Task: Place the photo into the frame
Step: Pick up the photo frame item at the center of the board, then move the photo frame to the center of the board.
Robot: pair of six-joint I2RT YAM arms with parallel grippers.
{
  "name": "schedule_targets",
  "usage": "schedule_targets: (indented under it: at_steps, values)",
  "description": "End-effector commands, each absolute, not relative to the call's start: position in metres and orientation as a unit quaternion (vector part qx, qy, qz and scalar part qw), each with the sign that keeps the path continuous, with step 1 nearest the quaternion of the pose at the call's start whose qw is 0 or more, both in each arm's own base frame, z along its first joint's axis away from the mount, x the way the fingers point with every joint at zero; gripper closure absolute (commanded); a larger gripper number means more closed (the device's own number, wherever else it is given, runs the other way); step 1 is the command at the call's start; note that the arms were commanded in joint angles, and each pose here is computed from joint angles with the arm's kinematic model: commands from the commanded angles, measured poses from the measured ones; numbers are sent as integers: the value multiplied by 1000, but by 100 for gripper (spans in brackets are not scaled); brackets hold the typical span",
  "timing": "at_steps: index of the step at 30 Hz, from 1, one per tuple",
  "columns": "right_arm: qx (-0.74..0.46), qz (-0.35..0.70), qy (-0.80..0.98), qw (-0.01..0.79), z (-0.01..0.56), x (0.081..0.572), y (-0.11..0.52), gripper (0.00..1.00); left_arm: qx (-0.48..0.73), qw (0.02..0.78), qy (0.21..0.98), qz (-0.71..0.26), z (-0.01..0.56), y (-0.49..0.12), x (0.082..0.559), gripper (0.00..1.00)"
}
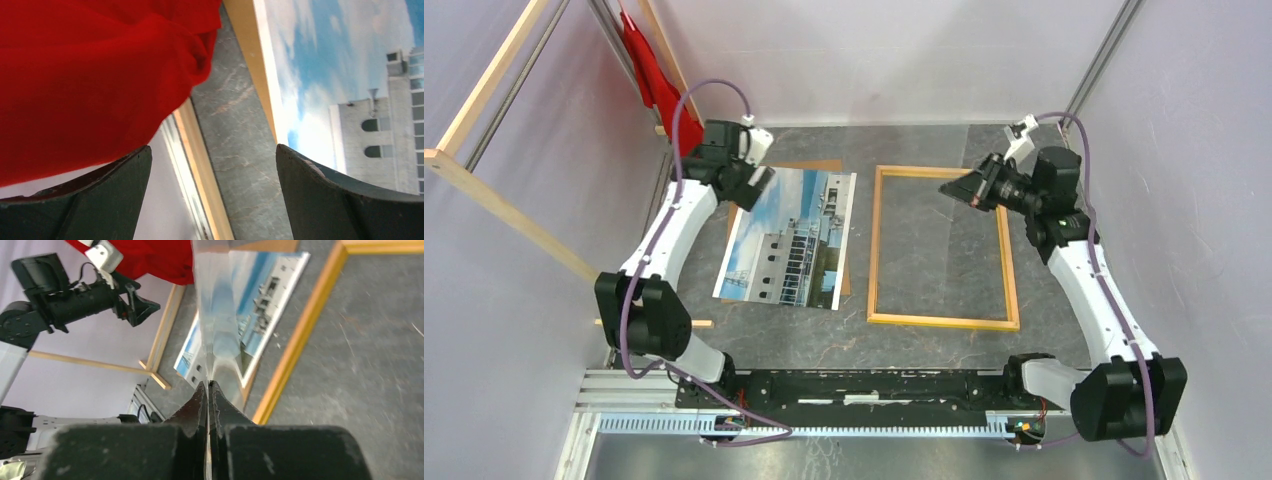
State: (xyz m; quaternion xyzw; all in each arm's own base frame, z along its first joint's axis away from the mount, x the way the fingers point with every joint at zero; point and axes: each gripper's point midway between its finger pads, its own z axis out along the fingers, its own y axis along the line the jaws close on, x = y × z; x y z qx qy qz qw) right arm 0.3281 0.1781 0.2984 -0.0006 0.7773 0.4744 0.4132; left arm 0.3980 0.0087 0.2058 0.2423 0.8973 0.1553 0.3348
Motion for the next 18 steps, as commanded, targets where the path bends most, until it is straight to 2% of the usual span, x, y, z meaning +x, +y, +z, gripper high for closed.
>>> schedule_targets:
  at_steps: [1, 4, 8, 13, 18]
  values:
    - [9, 461, 815, 351, 249, 297, 151, 100, 284, 322, 899, 90, 183, -61, 386, 0]
    - [26, 435, 825, 359, 241, 295, 128, 100, 310, 317, 895, 38, 172, -107, 384, 0]
    - [39, 330, 859, 388, 239, 298, 91, 100, 333, 294, 895, -35, 150, -159, 382, 0]
    - [61, 229, 858, 455, 239, 302, 57, 100, 367, 261, 890, -67, 122, -211, 377, 0]
    - [95, 182, 872, 444, 219, 303, 39, 100, 370, 263, 886, -97, 112, -244, 380, 0]
